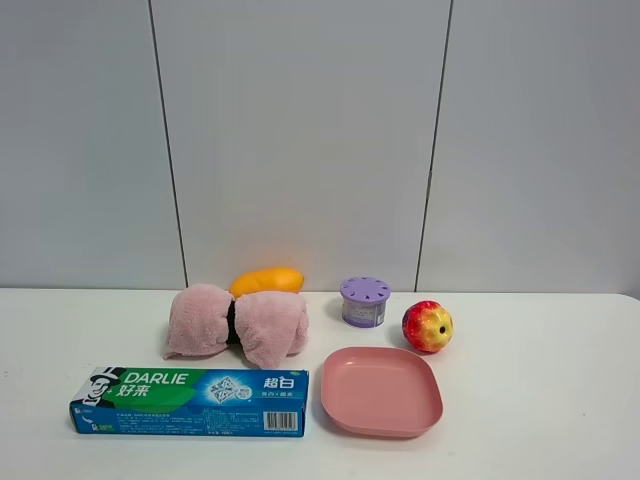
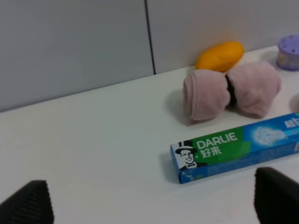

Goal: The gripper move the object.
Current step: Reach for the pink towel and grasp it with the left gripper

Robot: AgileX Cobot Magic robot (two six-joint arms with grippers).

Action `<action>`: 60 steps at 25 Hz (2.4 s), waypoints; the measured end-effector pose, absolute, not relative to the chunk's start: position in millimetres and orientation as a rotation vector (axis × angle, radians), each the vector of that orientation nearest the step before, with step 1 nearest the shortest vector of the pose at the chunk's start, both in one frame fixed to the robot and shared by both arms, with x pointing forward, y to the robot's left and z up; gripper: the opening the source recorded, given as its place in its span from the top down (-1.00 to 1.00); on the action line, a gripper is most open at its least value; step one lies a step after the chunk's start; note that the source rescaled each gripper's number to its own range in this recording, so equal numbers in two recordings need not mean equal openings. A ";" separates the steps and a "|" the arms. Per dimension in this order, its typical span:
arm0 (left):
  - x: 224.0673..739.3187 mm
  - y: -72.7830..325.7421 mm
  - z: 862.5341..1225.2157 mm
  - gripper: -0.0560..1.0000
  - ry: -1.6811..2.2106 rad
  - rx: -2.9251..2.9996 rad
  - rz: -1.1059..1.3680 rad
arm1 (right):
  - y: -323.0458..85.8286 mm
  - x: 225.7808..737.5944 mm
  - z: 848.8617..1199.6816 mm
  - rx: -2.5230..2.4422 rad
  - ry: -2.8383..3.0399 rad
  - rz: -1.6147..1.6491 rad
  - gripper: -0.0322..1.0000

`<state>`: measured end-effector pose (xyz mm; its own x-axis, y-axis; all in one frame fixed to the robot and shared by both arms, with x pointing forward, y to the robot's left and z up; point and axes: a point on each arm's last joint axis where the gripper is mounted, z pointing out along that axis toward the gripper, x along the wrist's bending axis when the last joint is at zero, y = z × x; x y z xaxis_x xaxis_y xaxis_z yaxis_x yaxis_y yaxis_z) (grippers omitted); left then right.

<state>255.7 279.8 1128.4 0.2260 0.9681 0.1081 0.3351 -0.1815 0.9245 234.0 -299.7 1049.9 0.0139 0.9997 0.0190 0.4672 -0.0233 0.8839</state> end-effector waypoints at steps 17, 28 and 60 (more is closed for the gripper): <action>466.8 235.7 1200.0 -1.00 0.647 2.160 0.467 | -299.7 234.0 1049.9 1.580 1.540 0.948 -1.00; 547.2 121.6 1169.6 -1.00 0.124 2.532 0.667 | -299.7 234.0 1049.9 1.580 1.540 0.948 -1.00; 679.4 115.7 1003.9 -1.00 -0.066 2.750 0.258 | -299.7 234.0 1049.9 1.580 1.540 0.948 -1.00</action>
<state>679.4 115.7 1003.9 0.9820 -0.0111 0.1885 -0.0804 -0.9279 0.3641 234.0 -299.7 1049.9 0.0139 0.9997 0.0190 0.4672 -0.0233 0.8839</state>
